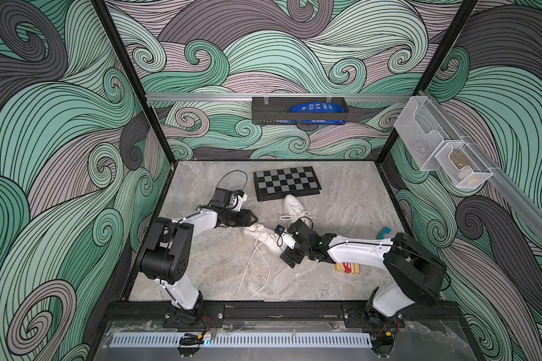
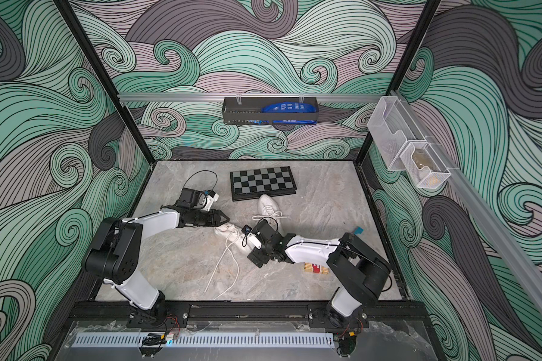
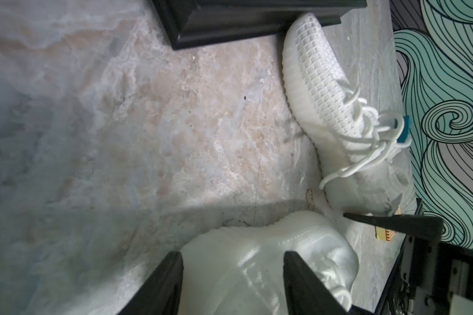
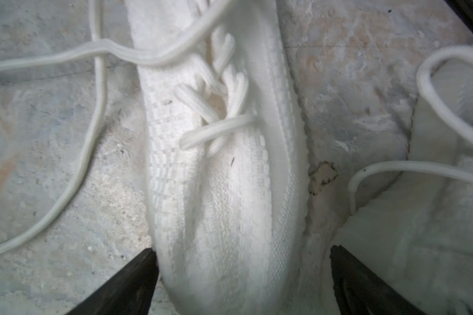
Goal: Tie the shoes
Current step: Adjust the shoe at the center of the board.
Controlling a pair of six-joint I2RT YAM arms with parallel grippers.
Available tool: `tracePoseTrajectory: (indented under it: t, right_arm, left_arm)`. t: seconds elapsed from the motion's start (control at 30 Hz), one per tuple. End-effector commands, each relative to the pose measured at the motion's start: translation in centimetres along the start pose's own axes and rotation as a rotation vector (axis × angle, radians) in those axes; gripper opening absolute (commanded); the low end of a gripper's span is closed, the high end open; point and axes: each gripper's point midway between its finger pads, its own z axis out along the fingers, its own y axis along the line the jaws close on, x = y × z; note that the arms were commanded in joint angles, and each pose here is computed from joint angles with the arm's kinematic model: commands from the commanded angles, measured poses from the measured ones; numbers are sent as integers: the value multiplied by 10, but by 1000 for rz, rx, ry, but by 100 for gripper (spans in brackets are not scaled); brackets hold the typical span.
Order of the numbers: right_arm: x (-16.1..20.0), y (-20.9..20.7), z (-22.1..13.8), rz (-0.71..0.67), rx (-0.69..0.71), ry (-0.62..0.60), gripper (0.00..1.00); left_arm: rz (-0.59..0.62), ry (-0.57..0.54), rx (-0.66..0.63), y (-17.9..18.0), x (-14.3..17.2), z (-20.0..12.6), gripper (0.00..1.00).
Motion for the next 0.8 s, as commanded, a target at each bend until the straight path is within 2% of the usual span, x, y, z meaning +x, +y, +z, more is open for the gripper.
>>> tracePoseTrajectory:
  t: [0.0,0.23,0.53,0.77]
  right_arm:
    - [6,-98,-16,131,404,0,100]
    - [10,-106,-28,155,419,-4,100]
    - [-4,-108,-14,209,378,-23,100]
    - [-40,-128,-9,280,399,-104,100]
  left_arm:
    - [-99,228,193,-40,65,-1,60]
    - [-105,261,236,-48,77,-7,60]
    - [-127,335,445,-83,102,-7,60]
    - [-57,404,541,-117,119,2,60]
